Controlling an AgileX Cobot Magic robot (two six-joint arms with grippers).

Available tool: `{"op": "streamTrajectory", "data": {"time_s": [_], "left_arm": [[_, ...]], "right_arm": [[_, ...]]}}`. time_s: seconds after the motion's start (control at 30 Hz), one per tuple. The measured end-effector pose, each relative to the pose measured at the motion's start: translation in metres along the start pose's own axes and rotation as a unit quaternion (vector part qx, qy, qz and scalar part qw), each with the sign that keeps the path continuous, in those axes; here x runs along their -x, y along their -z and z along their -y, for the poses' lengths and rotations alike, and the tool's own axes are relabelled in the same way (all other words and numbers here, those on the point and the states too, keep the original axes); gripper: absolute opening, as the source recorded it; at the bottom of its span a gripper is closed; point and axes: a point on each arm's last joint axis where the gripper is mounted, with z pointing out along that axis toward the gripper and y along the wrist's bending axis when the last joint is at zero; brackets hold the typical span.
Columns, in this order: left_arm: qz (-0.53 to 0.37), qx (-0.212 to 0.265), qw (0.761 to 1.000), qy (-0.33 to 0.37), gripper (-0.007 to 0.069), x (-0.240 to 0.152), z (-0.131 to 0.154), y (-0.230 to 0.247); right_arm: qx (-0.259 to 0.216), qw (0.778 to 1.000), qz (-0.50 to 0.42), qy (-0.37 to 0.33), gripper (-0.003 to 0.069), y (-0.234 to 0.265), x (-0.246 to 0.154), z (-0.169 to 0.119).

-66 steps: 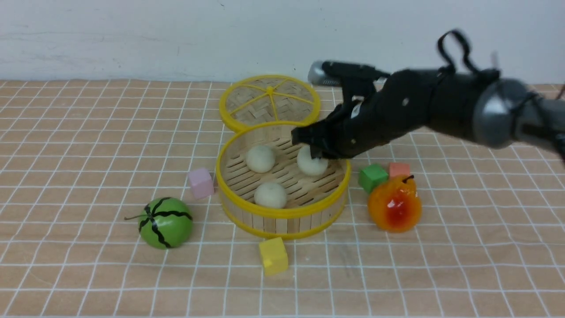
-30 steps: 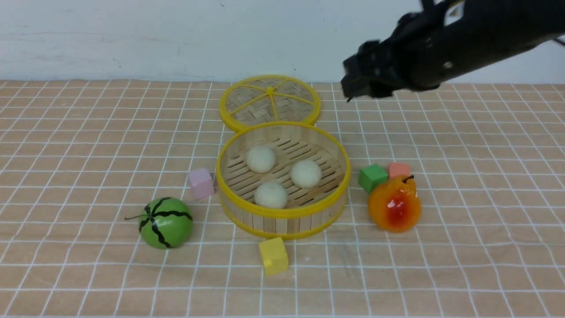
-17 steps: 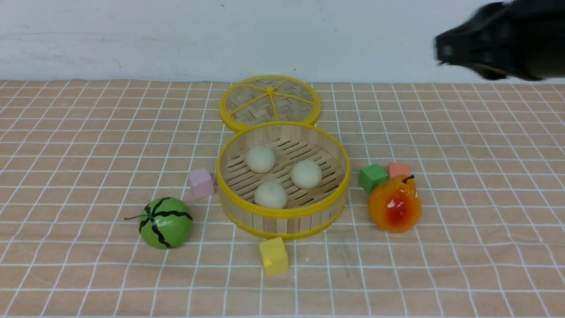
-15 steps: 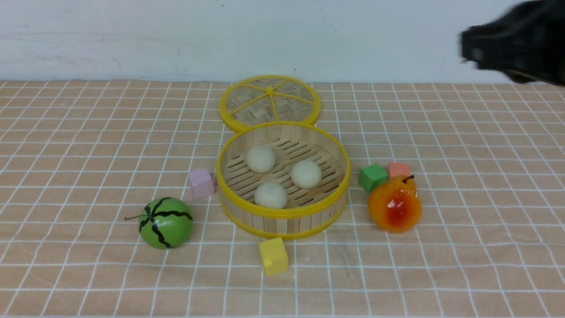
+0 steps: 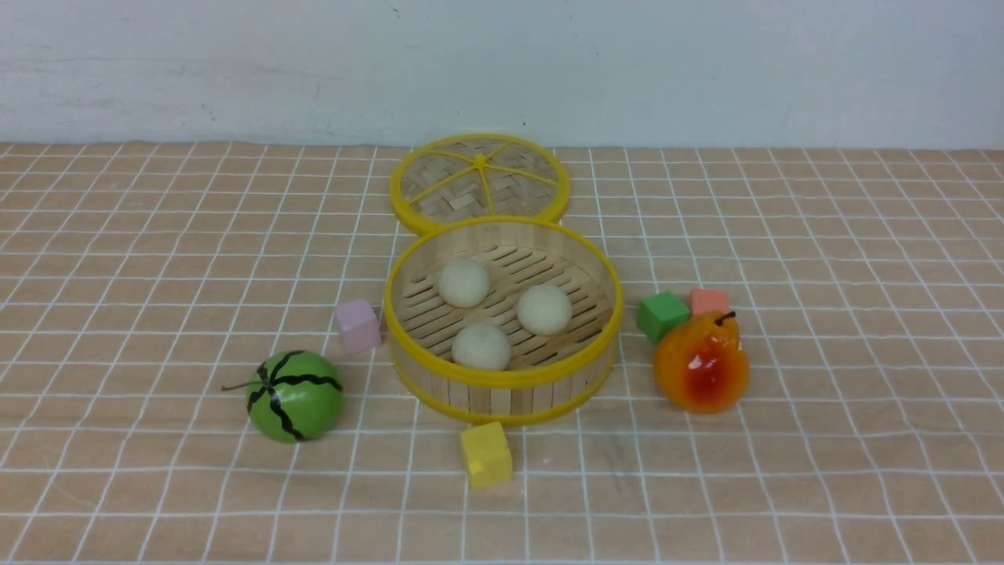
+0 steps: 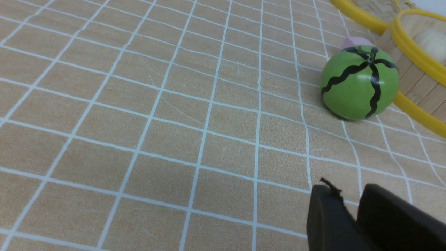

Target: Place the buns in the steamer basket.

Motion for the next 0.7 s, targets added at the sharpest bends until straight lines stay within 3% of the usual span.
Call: {"op": "streamTrajectory", "data": {"time_s": [0.53,0.6,0.7], "left_arm": [[0.0,0.0,1.0,0.0,0.0134,0.0,0.0,0.0],[0.0,0.0,1.0,0.0,0.0134,0.0,0.0,0.0],[0.0,0.0,1.0,0.0,0.0134,0.0,0.0,0.0]], "right_arm": [[-0.008,1.0,-0.018,0.018,-0.001,-0.001,-0.017,0.003],[-0.026,0.998,-0.014,0.055,-0.0009,0.001,-0.019,0.007],[-0.063,0.996,-0.012,0.054,-0.0006,0.005,-0.027,0.014]]}}
